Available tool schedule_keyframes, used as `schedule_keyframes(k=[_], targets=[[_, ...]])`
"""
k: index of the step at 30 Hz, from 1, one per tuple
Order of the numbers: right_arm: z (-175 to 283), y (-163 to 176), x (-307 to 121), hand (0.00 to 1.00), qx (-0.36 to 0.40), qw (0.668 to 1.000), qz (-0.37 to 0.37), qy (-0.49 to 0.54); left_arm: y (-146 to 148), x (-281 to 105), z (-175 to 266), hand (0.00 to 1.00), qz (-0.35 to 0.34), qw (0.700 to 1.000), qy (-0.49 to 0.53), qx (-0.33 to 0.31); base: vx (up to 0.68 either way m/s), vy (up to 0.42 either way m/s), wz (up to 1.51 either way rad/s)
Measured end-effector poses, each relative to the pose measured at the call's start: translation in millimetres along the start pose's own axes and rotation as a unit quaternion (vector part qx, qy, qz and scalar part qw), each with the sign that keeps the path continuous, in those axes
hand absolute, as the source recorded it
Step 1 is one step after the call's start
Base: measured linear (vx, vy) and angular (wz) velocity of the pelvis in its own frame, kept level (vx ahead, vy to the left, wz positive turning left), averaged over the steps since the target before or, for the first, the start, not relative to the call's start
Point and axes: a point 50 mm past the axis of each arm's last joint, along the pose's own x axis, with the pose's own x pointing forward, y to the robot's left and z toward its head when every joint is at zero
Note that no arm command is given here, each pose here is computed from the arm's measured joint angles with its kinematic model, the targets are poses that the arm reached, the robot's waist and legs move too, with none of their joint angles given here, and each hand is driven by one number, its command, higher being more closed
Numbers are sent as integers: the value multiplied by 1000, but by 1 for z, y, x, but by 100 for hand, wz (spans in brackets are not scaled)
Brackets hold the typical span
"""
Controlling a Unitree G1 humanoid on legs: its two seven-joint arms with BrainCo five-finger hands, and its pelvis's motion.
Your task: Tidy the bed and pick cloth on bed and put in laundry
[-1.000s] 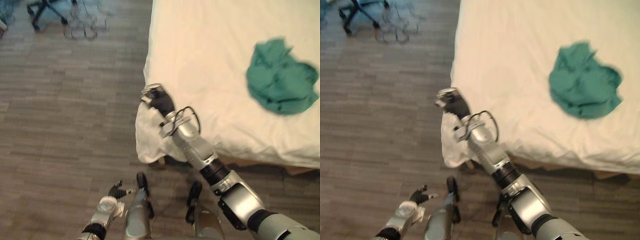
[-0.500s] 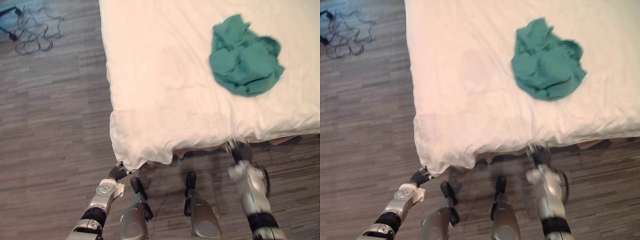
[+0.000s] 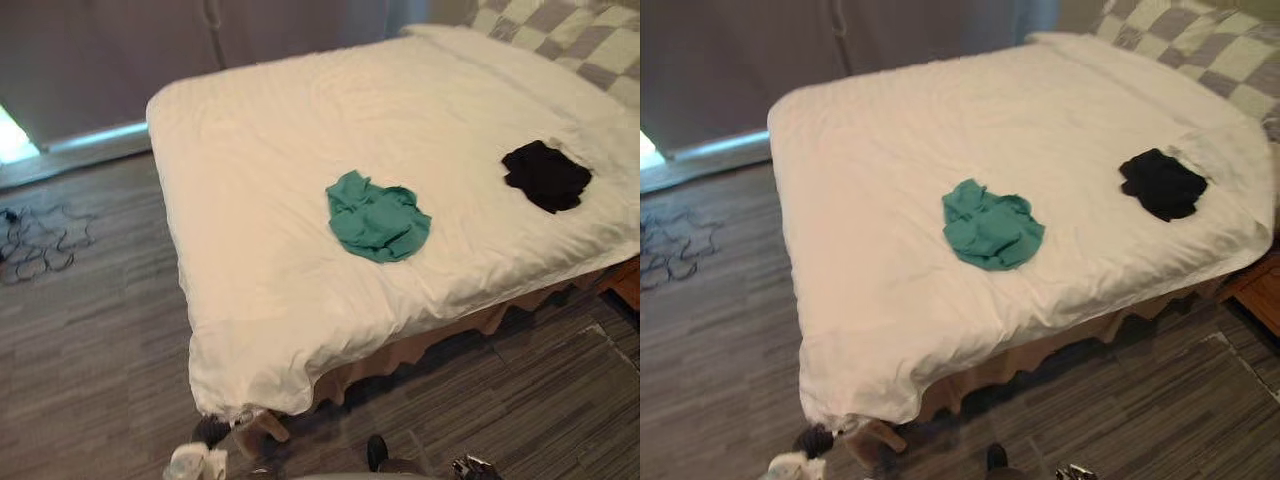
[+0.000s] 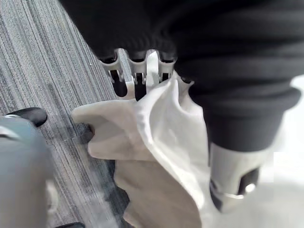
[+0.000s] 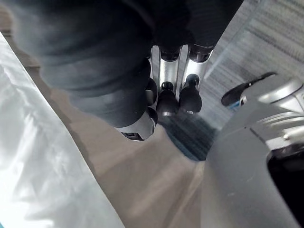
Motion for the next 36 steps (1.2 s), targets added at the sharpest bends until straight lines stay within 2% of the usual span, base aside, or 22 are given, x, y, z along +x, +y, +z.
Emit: schedule_keyframes(k=[3, 7, 10, 14, 18, 23, 24, 25, 28, 29, 36], targets=[[-2, 8, 0, 0, 32, 999, -2, -27, -3, 2, -1, 0, -2, 999, 16, 38, -43, 86, -103], [-10, 13, -3, 0, 39, 999, -16, -22, -1, -4, -15, 0, 17, 998, 49, 43, 138, 30, -75], [11, 22, 14, 0, 22, 998, -12, -58, -3, -7, -26, 0, 11, 996, 76, 43, -8, 15, -164], [8, 12, 16, 0, 56, 995, -63, -53, -8, -9, -32, 0, 1, 993, 85, 82, 99, -23, -118], [15, 10, 20, 0, 20, 996, -68, -46, 6, -12, -39, 0, 40, 989, 114, 79, 50, -223, -130], [8, -2, 15, 0, -24, 997, -77, -3, 10, -14, -43, 0, 35, 986, 131, 99, -58, -91, -46], [5, 1, 15, 0, -39, 997, -69, 7, 9, -13, -43, 0, 33, 986, 131, 96, -439, 127, -138], [-10, 8, 14, 0, -73, 995, -53, 51, -6, -11, -39, 0, 17, 994, 106, 35, -461, 160, -164], [-12, 9, 14, 0, -68, 994, -59, 59, -9, -3, -23, 0, 14, 997, 80, 10, -215, 121, -79], [-29, 17, 8, 0, 47, 991, -110, 62, -34, 6, -7, 0, 16, 994, 60, -90, -30, 20, -5], [-29, 17, 8, 0, 47, 991, -109, 62, -34, 6, -8, 0, 16, 994, 61, -90, 0, 0, 0]])
